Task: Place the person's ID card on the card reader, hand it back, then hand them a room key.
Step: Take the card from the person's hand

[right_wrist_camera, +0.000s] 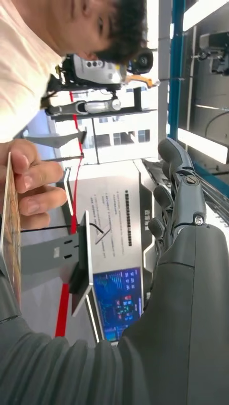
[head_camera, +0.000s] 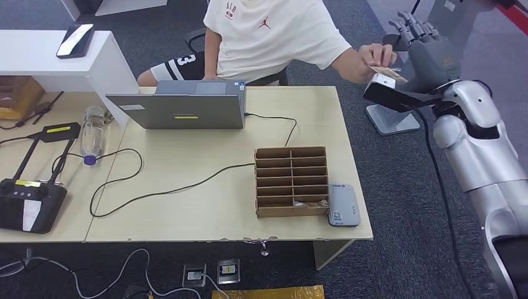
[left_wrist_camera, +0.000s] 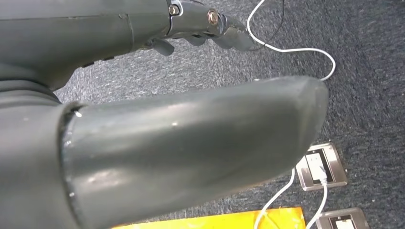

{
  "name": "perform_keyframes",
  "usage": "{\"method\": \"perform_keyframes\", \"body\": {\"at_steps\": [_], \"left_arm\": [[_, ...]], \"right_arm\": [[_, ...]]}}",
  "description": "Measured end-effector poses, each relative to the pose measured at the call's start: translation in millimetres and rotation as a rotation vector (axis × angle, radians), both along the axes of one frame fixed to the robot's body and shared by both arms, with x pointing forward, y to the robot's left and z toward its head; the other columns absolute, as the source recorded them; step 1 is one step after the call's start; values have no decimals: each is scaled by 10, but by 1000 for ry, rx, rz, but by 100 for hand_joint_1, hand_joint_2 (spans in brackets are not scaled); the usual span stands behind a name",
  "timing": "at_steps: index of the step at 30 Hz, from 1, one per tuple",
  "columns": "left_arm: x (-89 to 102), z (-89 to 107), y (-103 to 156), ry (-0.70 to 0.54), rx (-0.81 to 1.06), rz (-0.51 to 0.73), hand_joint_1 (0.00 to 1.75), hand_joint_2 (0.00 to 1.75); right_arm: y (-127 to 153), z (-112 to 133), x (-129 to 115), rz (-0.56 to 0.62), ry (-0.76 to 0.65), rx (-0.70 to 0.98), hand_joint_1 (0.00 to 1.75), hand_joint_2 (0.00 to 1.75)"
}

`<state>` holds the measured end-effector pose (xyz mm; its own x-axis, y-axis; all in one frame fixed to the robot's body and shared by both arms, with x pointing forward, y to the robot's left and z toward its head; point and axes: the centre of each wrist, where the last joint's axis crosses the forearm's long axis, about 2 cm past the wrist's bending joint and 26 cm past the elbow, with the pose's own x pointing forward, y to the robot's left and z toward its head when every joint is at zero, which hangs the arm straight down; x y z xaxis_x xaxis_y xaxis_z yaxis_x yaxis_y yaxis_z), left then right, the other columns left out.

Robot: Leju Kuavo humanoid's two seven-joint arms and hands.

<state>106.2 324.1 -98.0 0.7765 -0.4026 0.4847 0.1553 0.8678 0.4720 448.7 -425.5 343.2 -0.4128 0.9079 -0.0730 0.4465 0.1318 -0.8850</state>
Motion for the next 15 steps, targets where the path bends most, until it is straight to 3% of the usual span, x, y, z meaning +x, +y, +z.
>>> {"method": "perform_keyframes", "body": {"at_steps": [10, 11, 14, 15], "left_arm": [[-11, 0, 43, 5, 4, -5, 0, 0], [-13, -1, 45, 5, 3, -6, 0, 0], [-16, -1, 51, 6, 4, -6, 0, 0], [-16, -1, 53, 6, 5, -6, 0, 0]], "right_arm": [[238, -200, 66, 39, 91, -4, 0, 175], [249, -213, 69, 40, 99, -4, 23, 175], [277, -250, 75, 41, 119, -8, 154, 175], [285, -261, 77, 41, 124, -8, 174, 175]]}}
